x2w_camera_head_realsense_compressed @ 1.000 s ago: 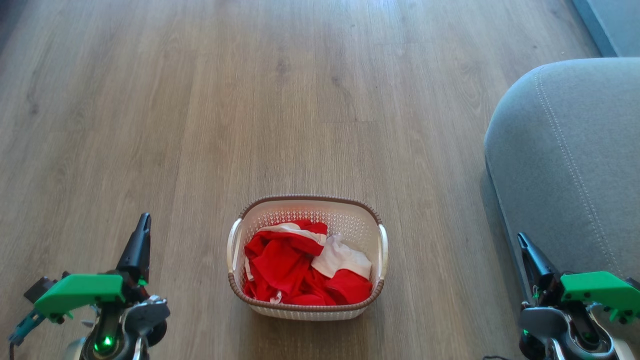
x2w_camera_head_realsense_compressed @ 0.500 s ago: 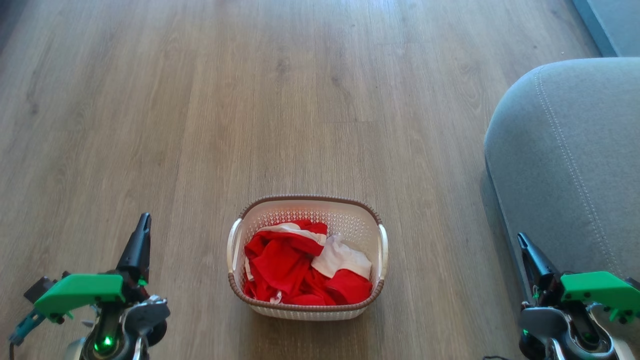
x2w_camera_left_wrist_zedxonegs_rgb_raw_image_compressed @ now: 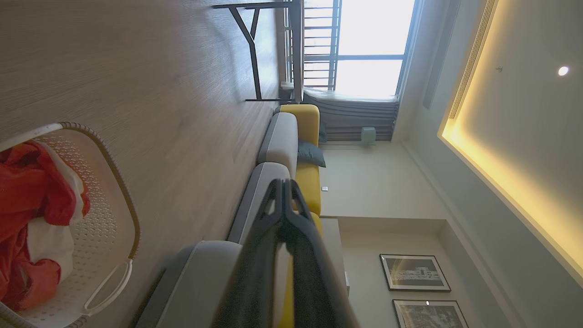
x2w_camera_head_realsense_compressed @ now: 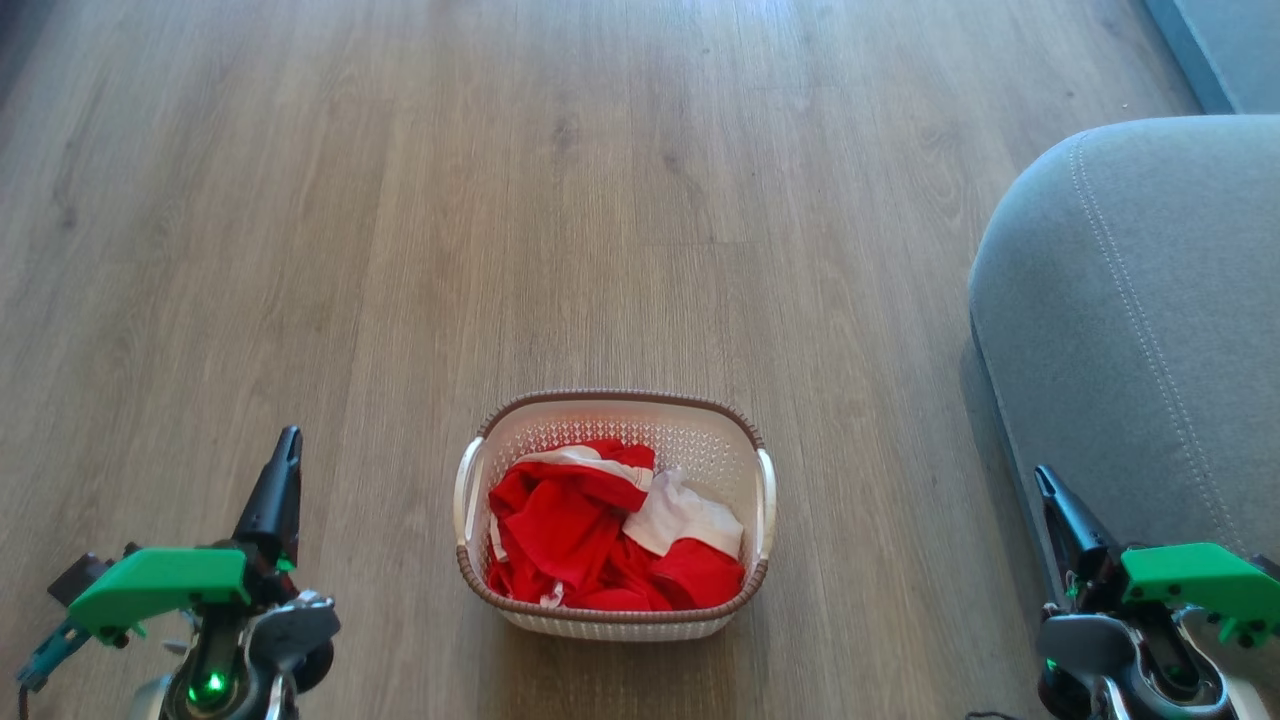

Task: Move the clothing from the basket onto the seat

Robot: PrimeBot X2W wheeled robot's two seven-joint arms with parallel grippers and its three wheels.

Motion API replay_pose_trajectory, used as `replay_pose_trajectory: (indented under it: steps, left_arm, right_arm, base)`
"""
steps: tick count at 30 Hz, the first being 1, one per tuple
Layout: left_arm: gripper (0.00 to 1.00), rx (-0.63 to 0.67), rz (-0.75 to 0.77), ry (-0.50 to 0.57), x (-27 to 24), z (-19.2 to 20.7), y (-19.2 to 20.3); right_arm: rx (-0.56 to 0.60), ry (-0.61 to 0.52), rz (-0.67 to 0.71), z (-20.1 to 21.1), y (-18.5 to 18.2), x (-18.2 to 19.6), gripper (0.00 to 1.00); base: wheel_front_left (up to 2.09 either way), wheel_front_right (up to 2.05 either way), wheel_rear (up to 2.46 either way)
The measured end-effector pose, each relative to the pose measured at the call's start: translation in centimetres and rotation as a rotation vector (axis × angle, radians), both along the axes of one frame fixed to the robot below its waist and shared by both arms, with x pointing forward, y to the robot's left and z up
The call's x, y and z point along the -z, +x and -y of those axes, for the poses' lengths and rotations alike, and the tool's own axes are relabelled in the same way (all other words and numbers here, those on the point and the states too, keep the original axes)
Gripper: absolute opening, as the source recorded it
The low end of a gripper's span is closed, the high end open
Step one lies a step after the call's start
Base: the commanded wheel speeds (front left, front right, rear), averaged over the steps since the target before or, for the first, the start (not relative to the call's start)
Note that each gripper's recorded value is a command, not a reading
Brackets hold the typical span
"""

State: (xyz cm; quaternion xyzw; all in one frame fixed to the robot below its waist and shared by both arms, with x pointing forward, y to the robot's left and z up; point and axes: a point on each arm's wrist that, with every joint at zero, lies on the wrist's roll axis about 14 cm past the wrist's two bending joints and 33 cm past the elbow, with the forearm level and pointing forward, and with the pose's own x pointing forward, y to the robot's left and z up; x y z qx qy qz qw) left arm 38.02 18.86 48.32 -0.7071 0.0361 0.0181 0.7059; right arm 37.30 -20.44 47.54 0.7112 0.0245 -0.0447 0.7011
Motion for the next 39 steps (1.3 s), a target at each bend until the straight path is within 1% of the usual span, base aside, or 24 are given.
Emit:
replay_pose_trajectory:
  steps: [3, 4, 9, 16, 23, 30, 39]
  left_arm:
    - [0.00, 0.000, 0.000, 0.000, 0.0, 0.0, 0.0]
    - [1.00, 0.000, -0.011, -0.001, 0.3, 0.0, -0.1]
    - [1.00, -0.003, -0.118, -0.008, 3.8, 0.1, -2.0]
    - [1.00, -0.002, -0.122, -0.004, 3.9, 0.5, -2.1]
    - [1.00, 0.000, -0.122, 0.009, 4.0, 0.8, -2.1]
    - [1.00, 0.020, -0.127, 0.071, 4.1, 1.4, -2.1]
    - [1.00, 0.051, -0.116, 0.192, 3.9, 2.0, -1.6]
  right_arm:
    - [0.000, 0.000, 0.000, 0.0, 0.0, 0.0, 0.00]
    - [0.000, 0.001, -0.009, 0.0, -0.1, 0.3, 1.00]
    - [0.003, 0.013, -0.105, -0.2, -1.9, 3.4, 1.00]
    - [0.004, 0.006, -0.093, -0.3, -1.7, 3.0, 1.00]
    - [-0.003, -0.038, -0.085, -0.6, -1.5, 2.7, 1.00]
    - [-0.027, -0.141, -0.087, -0.8, -1.5, 2.6, 1.00]
    - [-0.051, -0.322, -0.089, -0.6, -1.4, 2.4, 1.00]
  base:
    - [0.00, 0.00, 0.00]
    - [0.00, 0.00, 0.00]
    - [0.00, 0.00, 0.00]
    - [0.00, 0.00, 0.00]
    - [0.00, 0.00, 0.00]
    - [0.00, 0.00, 0.00]
    - [0.00, 0.00, 0.00]
